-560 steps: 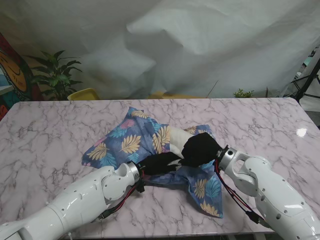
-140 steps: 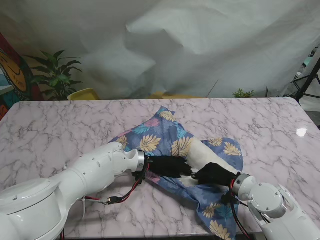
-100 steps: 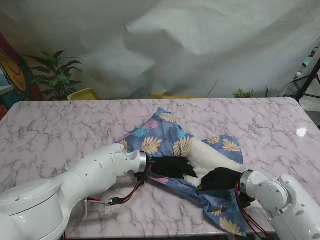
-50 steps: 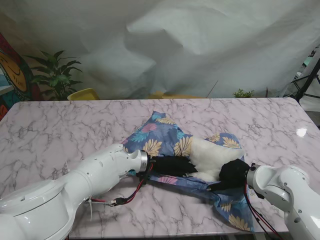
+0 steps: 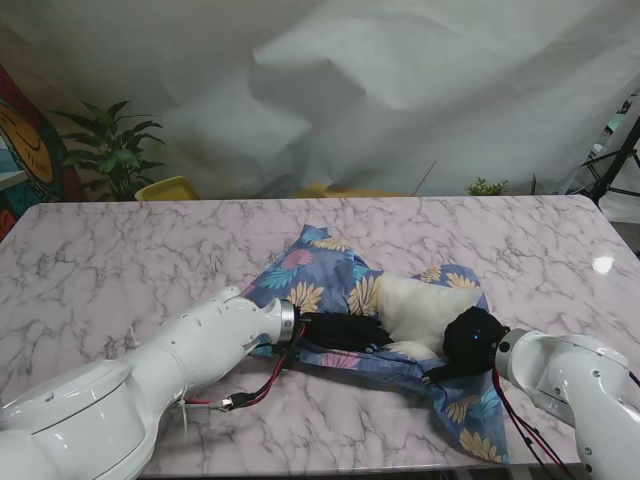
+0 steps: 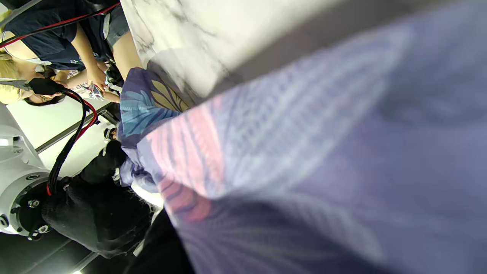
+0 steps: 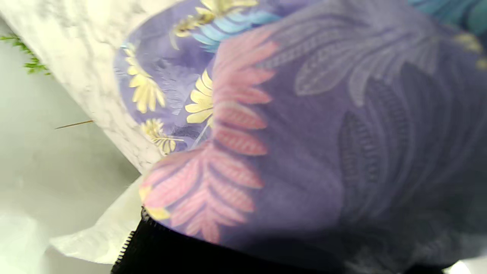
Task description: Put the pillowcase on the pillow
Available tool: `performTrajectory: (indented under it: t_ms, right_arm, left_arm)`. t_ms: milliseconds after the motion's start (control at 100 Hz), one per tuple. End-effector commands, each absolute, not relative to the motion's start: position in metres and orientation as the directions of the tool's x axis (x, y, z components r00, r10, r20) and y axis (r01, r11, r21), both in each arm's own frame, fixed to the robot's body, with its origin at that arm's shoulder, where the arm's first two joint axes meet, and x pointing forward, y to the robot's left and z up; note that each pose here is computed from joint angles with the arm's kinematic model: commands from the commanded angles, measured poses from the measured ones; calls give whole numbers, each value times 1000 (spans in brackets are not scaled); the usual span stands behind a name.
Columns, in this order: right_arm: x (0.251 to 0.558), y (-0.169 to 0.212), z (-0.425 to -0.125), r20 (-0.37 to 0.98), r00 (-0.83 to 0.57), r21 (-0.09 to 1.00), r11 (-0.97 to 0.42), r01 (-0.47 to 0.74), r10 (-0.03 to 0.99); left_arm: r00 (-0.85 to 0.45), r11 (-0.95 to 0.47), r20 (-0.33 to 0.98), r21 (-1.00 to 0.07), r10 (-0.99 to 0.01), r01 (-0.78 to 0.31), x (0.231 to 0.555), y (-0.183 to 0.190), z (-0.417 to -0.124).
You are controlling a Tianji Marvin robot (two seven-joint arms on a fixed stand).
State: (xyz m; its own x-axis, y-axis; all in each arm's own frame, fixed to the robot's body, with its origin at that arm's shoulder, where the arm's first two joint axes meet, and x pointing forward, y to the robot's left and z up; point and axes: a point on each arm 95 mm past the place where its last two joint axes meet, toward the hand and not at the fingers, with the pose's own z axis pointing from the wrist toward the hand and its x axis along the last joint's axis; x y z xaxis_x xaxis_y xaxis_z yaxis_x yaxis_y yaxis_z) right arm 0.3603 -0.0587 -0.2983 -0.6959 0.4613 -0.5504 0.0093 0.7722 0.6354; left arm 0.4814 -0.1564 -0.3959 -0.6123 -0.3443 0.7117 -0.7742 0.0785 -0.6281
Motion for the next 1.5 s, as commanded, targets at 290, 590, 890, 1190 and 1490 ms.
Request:
performTrajectory:
  t_ms: [290,590,890,1190,1490]
  right_arm:
    - [367,-80,-292,-668,-635,401,906,131,388]
    - [368,-84,-288,-745,-555,310,929,202,369]
    - [378,-92,-285,-763,-551,301,940,162,339]
    - [397,-111,-282,-728,-569,412,907,81,381]
    - [412,-125,-264,-854,-353,464,865,-189,382]
  left_arm:
    - [-540,150,688,-542,-484,-827,468,-108,-439]
    - [-538,143,698,-542,-472,-828,466,-110,-439]
    - [-537,130,701,-547,-470,-827,465,-111,-440]
    - [-539,132,699,-548,-471,-826,465,-110,-440]
    - [-538,130,702,-547,-466,-827,464,-110,-441]
